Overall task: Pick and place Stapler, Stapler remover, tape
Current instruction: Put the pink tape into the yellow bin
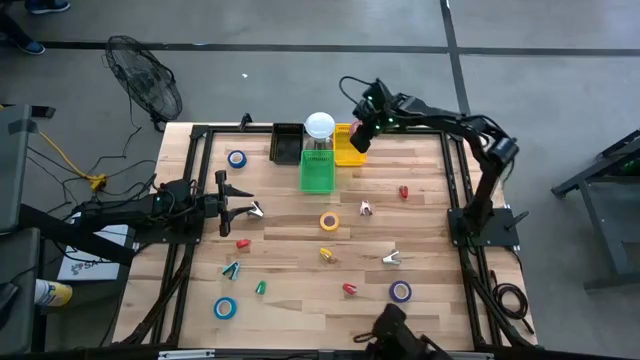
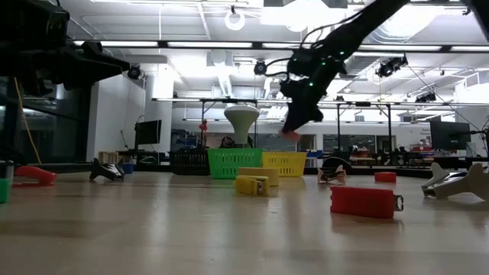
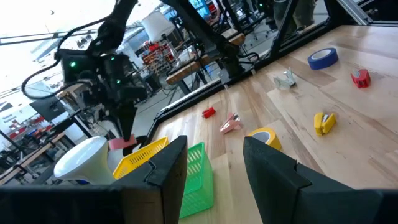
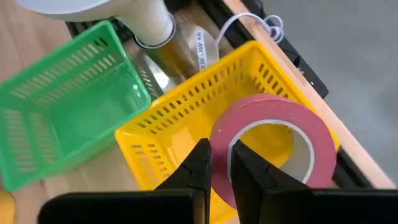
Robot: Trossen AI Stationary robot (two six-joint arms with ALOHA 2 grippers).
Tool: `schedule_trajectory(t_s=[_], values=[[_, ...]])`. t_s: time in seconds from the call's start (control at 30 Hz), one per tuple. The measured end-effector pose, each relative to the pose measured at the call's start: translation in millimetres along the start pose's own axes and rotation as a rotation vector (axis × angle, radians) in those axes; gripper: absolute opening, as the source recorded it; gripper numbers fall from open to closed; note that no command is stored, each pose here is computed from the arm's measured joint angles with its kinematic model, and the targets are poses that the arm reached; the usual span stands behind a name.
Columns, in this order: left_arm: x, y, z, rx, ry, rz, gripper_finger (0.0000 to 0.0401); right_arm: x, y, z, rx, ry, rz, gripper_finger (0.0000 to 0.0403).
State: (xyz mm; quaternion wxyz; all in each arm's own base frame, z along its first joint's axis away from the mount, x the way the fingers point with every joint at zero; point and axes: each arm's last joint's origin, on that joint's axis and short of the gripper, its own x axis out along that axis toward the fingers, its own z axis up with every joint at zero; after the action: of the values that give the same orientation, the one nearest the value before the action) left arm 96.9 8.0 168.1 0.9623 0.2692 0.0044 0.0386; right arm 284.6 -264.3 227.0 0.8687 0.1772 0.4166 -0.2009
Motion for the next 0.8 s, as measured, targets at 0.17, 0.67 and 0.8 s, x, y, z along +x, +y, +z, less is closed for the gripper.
schedule_trajectory(t_s=[0.17, 0.67, 0.8], values=[[0.0, 0.0, 0.0, 0.0, 0.0, 0.0, 0.0154, 9.7, 3.2, 15.5, -0.115, 0.095, 0.031, 0.0029], [0.0, 0.0, 0.0, 0.0, 0.0, 0.0, 0.0154, 44.6, 6.2, 13.4, -0.303, 0.204, 0.034, 0.0029], [0.0, 0.0, 0.0, 0.0, 0.0, 0.0, 0.0154, 52.5, -1.0, 9.5, -0.241, 0.224, 0.016, 0.0031]])
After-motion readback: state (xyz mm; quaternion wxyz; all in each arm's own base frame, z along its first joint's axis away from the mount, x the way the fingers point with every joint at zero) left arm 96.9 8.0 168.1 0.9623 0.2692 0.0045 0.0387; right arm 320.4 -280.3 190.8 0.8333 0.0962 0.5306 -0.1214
